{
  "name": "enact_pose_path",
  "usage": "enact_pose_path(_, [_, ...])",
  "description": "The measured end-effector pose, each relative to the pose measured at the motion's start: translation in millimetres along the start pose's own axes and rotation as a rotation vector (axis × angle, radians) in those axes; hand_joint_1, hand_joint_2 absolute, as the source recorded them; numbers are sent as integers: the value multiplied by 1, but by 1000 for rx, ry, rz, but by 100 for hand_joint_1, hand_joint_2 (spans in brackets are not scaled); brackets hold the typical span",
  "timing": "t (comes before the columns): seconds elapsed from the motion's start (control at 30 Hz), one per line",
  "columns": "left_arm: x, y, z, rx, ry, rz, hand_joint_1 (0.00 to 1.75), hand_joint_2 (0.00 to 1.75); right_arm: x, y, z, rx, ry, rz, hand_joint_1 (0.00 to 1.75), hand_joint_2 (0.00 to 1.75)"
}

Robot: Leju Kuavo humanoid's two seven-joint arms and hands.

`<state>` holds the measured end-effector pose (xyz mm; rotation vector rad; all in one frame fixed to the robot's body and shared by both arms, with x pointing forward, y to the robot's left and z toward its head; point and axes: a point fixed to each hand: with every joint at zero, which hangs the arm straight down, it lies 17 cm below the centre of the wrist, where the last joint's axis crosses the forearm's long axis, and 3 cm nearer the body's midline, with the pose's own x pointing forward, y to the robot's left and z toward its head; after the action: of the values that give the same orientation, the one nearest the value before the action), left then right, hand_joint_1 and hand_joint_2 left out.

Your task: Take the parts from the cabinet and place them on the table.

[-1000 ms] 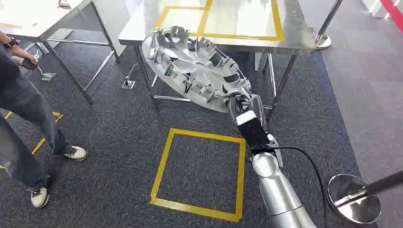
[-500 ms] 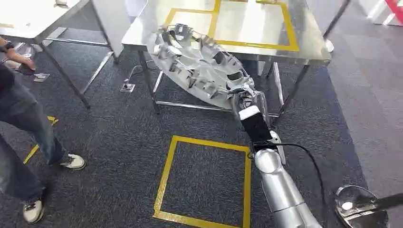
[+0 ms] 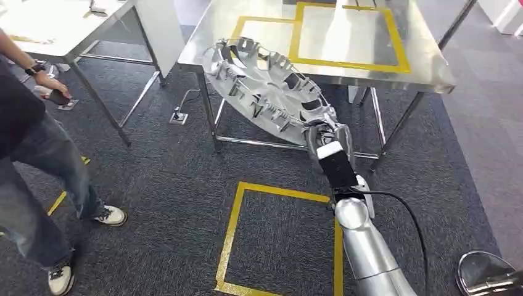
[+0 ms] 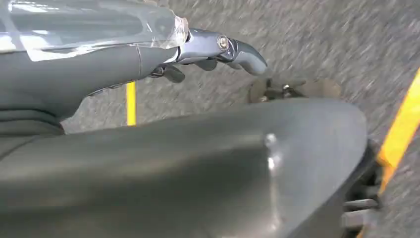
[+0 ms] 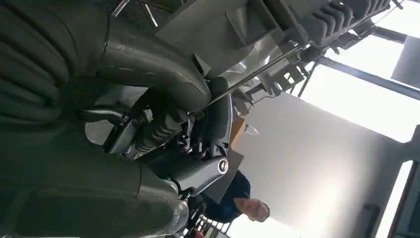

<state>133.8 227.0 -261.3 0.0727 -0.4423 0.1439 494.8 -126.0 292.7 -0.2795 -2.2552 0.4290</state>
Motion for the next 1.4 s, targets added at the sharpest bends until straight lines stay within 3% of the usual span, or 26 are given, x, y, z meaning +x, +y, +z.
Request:
enact_pose_path(0.87, [-2,4,-1,25,16,11,0,0,-25,2,23,10,66,32,175,175])
enact_pose_path(1.4, [-1,6,-1,33,18,29,0,0,-26,12,28,50,91,-76,175,175])
